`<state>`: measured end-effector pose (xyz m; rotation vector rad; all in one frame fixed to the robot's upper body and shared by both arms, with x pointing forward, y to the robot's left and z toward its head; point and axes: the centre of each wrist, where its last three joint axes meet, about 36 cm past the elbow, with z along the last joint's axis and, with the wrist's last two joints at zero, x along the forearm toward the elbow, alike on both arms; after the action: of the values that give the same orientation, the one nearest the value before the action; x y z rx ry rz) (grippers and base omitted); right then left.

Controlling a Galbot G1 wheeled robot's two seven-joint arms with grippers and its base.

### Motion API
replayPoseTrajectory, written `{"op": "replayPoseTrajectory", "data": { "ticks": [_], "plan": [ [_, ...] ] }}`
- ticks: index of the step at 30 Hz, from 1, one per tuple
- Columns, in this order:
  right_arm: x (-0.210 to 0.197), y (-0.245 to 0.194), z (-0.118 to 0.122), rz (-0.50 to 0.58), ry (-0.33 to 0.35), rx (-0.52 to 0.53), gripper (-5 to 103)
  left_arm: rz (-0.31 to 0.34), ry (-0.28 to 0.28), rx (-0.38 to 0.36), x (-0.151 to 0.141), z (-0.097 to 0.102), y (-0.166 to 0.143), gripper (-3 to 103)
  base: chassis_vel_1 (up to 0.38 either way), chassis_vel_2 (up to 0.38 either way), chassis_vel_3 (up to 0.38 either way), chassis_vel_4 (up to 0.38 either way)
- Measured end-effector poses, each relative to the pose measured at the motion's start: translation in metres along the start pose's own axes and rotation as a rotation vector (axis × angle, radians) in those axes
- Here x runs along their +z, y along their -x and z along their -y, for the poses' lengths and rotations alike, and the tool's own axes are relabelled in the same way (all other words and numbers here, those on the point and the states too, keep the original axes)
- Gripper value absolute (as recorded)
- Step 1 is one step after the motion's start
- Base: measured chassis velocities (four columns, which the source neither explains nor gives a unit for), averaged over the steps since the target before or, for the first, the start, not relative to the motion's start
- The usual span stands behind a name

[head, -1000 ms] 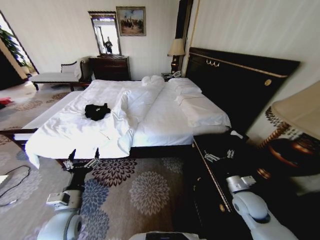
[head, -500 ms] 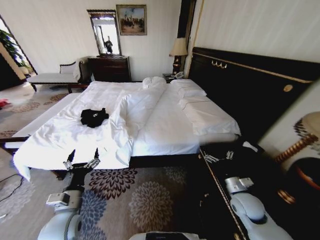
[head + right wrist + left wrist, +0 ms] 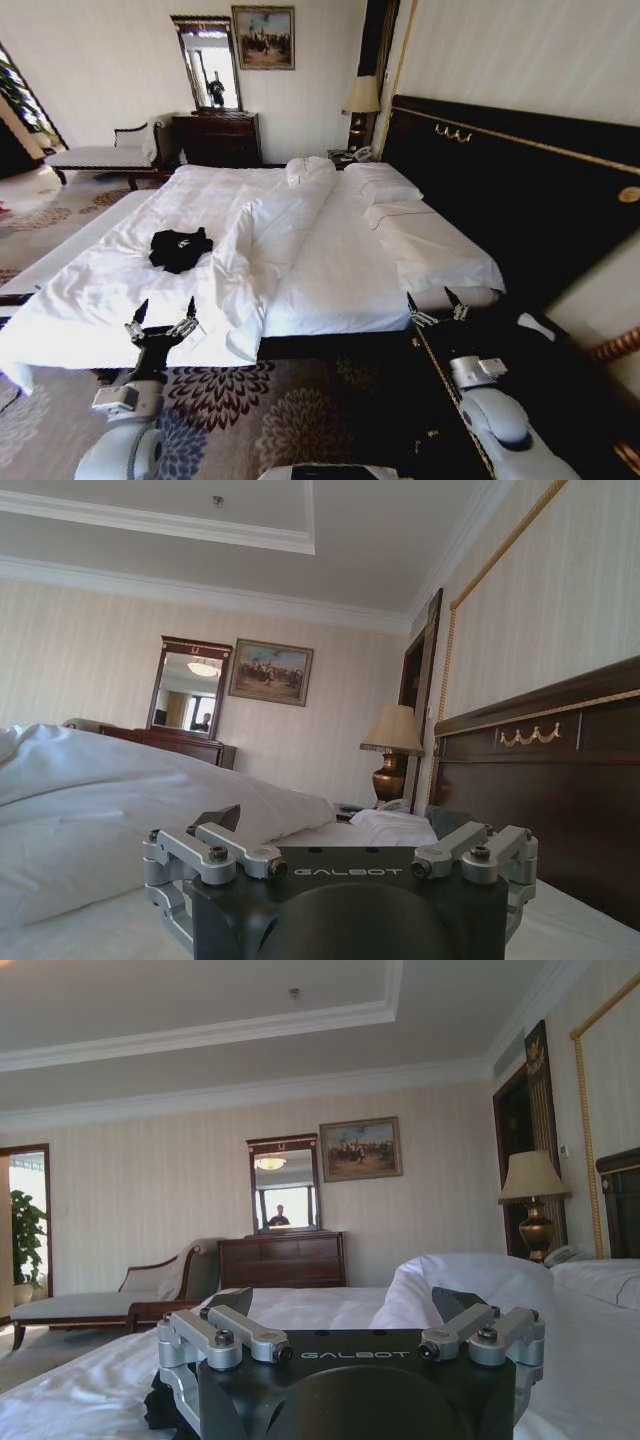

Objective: Fold the clothes on the bed.

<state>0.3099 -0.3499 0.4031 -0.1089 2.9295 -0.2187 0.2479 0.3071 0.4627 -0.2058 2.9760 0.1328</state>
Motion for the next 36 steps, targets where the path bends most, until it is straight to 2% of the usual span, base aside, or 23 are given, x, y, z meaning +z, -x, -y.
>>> {"op": "replayPoseTrajectory", "data": {
  "ticks": [23,36],
  "plan": [
    [0.006,-0.006,-0.005,0.041,0.008,0.008,100,0.014,-0.031,0.014,0.002,0.004,0.002,100,-0.022,0.021,0.025,-0.019],
    [0.019,-0.005,-0.003,0.011,0.004,0.017,100,0.006,-0.041,0.009,0.009,0.005,0.006,100,-0.01,0.009,0.008,-0.007]
  ]
}}
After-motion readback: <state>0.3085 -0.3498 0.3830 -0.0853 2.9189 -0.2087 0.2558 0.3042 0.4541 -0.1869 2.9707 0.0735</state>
